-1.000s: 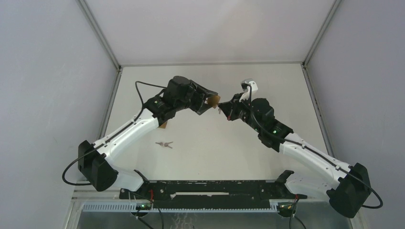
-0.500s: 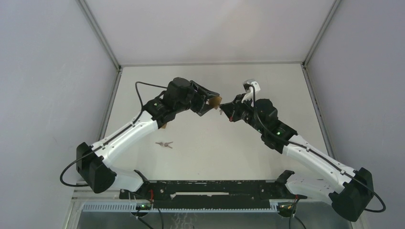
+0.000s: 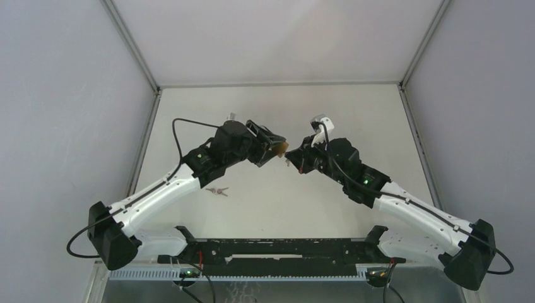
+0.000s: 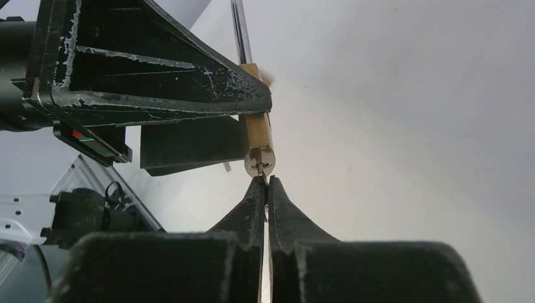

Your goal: Unlock with the key

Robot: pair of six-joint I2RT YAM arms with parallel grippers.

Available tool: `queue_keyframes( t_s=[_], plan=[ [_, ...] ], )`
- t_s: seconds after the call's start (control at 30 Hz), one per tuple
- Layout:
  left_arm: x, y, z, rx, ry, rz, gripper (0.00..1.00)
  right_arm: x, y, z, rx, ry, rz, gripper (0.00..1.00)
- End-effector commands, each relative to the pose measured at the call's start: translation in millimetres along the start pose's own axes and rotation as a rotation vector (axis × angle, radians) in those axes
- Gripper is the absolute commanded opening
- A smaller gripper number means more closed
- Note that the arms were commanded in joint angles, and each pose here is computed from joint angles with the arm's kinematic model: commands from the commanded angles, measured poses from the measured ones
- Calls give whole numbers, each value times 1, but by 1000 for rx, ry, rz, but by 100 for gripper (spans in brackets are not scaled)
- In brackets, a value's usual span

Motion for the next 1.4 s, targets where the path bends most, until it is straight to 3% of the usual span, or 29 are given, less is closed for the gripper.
queue_keyframes(
  t_s=[0.0, 0.8, 1.37],
  plan=[
    [-4, -28, 31, 141, 70, 120, 0, 32, 6, -32, -148, 13, -109, 0],
    [1, -46, 28, 101, 194, 250, 0, 62, 24, -34, -149, 48, -212, 0],
    [-13, -62, 22, 49, 282, 344, 0, 62, 6, -63, -162, 246, -325, 0]
  ],
)
Point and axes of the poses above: each gripper's point midway between its finger pads, its own y axis out along the fingers, its own x axis along the line the jaws close on, z = x × y, the point moved 6 cm from there along -y, back along the fingers, and after that the axes turned 2 degrees about y, right-handed, at the moved point
